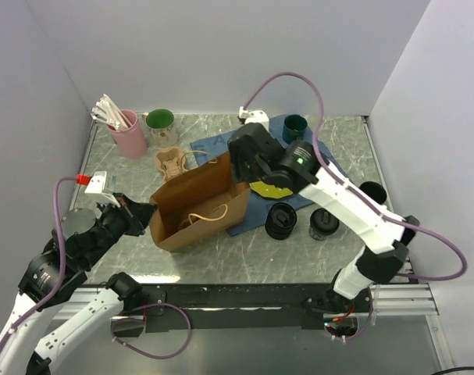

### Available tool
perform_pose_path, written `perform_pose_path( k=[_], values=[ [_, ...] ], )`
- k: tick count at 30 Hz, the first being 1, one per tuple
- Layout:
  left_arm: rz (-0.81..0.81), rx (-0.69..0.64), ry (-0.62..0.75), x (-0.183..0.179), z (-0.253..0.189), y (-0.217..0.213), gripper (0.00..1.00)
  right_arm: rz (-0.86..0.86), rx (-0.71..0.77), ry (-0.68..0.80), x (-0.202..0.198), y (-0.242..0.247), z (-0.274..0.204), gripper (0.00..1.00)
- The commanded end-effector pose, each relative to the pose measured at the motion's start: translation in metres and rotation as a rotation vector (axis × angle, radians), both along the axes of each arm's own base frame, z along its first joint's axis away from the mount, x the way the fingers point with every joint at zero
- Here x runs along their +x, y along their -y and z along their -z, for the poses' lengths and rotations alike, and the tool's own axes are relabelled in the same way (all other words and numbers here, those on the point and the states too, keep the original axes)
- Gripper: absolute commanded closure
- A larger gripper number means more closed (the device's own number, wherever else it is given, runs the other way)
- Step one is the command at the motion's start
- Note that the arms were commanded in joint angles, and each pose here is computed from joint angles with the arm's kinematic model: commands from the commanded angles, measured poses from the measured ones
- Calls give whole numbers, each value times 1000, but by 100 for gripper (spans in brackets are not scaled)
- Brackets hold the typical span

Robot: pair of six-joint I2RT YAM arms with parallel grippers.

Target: Pack the takeout coffee

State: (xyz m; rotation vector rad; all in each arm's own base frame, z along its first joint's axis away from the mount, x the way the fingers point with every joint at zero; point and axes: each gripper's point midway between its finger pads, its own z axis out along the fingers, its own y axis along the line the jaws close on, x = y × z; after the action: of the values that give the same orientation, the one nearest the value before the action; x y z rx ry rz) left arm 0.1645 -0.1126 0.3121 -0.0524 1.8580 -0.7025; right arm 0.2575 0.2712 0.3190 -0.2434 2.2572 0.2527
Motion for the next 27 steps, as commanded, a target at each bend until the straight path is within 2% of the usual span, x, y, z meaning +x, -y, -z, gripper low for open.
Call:
perform_pose_path(
  k=[1,3,4,6,7,11,13,14,16,17,19,20,23,27],
  values=[
    [19,-21,36,-2,-8,2,99,-43,20,55,21,-13,-20,42],
    [16,-25,40,-2,-9,1,99,-46,-5,58,26,-15,-17,51],
    [14,-25,41,-3,-10,1,99,-50,-18,65,29,-15,-17,68],
    [9,-22,49,-2,-12,0,99,-58,-11,92,34,-17,-22,87],
    [3,-19,53,0,-14,-1,99,-67,-20,111,37,-16,-26,99],
    [-42,-15,85,8,-32,-6,99,-73,1,195,39,-10,-52,100],
    [-70,-26,104,13,-43,-9,99,-71,57,259,36,-3,-74,100],
    [-70,-28,107,14,-46,-8,99,-80,52,261,34,-3,-66,100],
    [-54,-42,121,14,-50,-4,99,-81,149,350,27,2,-91,100],
    [-44,-41,119,15,-48,-2,99,-96,131,335,25,0,-70,100],
    [-15,-45,111,14,-41,5,99,-95,211,394,16,6,-85,100],
    [-4,-51,102,13,-38,7,99,-112,196,371,12,4,-63,100],
    [44,-75,57,7,-22,16,99,-117,233,363,2,9,-43,100],
    [90,-87,18,-2,-5,22,99,-125,247,310,-12,14,-10,93]
  ],
)
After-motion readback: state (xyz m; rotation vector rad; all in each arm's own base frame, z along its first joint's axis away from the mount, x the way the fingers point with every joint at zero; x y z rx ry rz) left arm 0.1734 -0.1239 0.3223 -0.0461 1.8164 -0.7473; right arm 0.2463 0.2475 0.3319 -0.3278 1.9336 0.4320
